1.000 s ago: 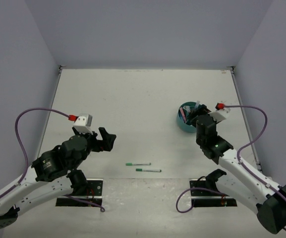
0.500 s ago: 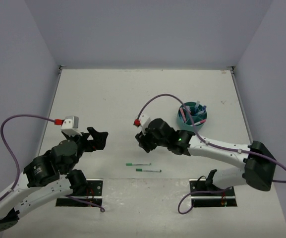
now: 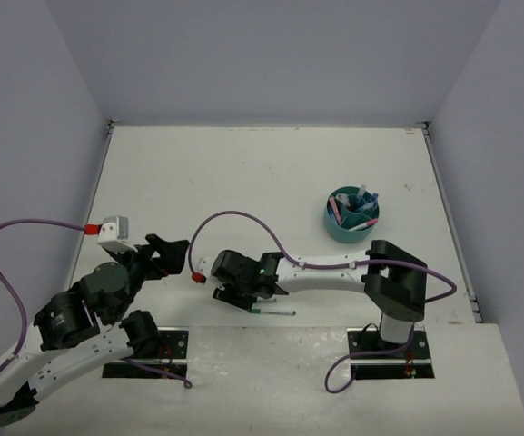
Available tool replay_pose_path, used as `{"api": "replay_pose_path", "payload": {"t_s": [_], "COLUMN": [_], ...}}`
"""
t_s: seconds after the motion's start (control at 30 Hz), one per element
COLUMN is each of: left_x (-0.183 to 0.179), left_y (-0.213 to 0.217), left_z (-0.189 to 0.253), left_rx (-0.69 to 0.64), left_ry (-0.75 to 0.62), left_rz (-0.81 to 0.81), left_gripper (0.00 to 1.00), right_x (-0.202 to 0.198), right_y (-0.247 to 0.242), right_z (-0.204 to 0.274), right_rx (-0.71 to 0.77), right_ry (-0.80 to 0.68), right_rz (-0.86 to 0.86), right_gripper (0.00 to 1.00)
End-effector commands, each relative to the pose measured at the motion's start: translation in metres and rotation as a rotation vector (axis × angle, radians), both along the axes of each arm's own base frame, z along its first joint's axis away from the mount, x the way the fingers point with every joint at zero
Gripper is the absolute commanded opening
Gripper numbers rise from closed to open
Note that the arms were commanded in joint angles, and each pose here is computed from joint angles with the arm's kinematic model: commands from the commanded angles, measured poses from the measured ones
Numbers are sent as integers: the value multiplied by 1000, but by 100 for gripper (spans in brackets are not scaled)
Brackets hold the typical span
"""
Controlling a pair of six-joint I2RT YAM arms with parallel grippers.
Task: Sort the stationery into containers
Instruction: Pick up the pen from the center of the board.
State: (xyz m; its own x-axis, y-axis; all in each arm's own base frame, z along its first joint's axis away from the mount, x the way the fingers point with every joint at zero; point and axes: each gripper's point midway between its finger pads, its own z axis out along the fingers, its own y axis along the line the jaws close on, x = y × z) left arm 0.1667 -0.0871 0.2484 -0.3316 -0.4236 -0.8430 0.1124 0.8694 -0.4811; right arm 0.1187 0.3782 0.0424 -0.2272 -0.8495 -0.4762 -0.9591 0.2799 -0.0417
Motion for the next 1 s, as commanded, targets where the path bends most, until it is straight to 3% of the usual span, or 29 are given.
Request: {"api": "replay_pose_path", "payload": {"t_s": [0.0,0.4,0.53,0.6,0.83,0.97], "left_x": [3,1,1,1,1,1], "left_y": [3,8,8,8,8,8], "left_z": [6,9,10,10,10,10], "left_rx": [-11,-34,-36,-37,-37,-38], "left_ry": [-8,-20,-21,-21,-20,-20], "left_rz": [29,40,42,42,39,39], "left_gripper": [100,100,100,100,100,100], "right_x": [2,13,24,35,102,170], "right_y": [5,-14,-24,-28,-33,-90], "right_z": [4,-37,-44,-42,20,113], "right_rx": [-35,-176,-196,-184,73,337], "right_ry": [-29,-72,-89,-84,-230,-490], "right_rz": [25,16,-11,-51,-311,-816], "right_gripper": [42,29,7,2,0,0]}}
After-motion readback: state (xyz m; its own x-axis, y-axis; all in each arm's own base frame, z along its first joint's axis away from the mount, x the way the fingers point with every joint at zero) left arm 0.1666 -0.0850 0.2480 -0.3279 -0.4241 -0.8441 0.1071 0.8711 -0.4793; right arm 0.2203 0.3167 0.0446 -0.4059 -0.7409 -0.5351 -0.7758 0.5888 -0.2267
